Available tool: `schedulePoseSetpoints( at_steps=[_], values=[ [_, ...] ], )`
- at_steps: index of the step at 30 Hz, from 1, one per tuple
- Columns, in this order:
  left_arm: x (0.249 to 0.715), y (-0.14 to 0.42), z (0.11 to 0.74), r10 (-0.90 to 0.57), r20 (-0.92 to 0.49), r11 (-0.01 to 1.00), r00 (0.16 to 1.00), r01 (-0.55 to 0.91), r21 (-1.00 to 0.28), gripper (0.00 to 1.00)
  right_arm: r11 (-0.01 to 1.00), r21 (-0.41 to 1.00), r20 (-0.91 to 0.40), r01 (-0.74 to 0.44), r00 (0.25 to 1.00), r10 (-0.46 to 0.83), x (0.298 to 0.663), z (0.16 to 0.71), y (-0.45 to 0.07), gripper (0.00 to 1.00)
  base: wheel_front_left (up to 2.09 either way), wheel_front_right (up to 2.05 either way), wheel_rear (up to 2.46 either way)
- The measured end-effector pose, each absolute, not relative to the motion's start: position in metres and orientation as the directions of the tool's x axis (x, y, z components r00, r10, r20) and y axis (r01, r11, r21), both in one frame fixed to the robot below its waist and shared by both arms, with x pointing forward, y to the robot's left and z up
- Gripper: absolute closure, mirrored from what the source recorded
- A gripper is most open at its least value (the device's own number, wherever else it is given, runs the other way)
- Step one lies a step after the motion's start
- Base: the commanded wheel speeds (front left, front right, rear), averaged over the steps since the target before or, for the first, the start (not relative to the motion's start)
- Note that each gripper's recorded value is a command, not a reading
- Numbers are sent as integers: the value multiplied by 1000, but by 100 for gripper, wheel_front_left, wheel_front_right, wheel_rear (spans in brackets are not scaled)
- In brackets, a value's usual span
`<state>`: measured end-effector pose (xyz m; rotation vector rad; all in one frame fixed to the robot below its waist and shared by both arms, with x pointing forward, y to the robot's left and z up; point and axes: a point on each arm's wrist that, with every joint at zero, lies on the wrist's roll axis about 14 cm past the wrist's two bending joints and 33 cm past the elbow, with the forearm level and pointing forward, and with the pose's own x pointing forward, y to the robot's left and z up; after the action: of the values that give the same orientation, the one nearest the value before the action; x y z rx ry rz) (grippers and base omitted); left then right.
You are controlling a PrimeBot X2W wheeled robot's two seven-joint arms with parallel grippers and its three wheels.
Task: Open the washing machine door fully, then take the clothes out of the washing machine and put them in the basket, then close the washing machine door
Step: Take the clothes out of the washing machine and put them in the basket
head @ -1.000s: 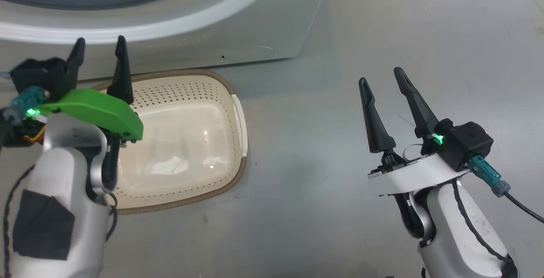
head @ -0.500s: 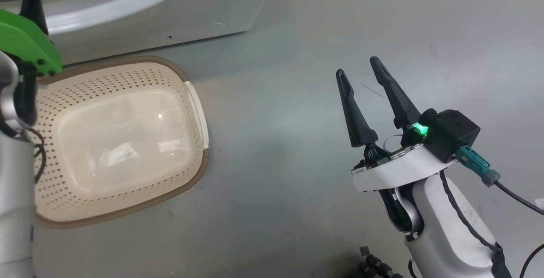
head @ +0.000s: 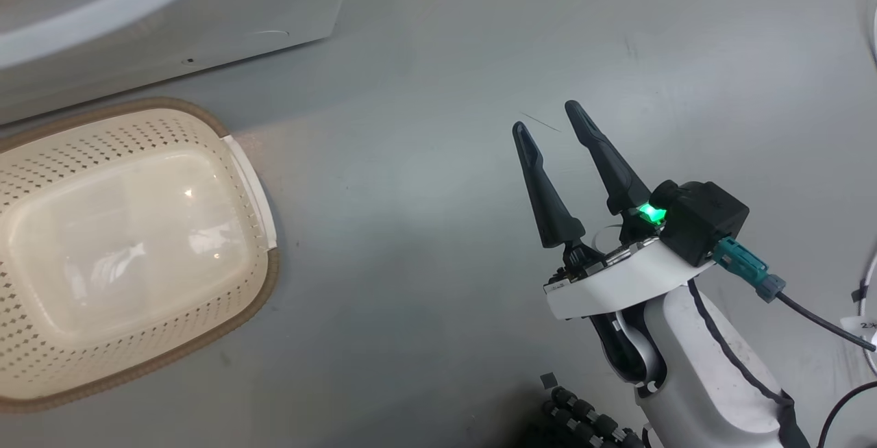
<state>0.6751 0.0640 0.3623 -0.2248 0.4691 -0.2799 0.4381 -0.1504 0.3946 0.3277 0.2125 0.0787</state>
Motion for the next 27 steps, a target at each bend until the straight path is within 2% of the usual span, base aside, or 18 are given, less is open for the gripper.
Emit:
schedulePoseSetpoints(
  at_steps=[11, 15, 26, 27],
  values=[
    [705, 52, 359, -327, -442, 931, 836, 204, -302, 0, 947, 320, -221, 2, 972, 73, 432, 390, -161, 0, 0, 0, 0],
    [710, 55, 351, -316, -471, 940, 823, 204, -273, 0, 948, 319, -222, 4, 973, 70, 435, 389, -163, 0, 0, 0, 0],
    [696, 56, 313, -307, -630, 948, 714, 170, -270, 0, 949, 316, -226, 4, 972, 71, 436, 388, -162, 0, 0, 0, 0],
    [694, 56, 310, -308, -638, 948, 706, 170, -269, 35, 949, 316, -225, 3, 972, 72, 437, 388, -162, 0, 0, 0, 0]
  ],
)
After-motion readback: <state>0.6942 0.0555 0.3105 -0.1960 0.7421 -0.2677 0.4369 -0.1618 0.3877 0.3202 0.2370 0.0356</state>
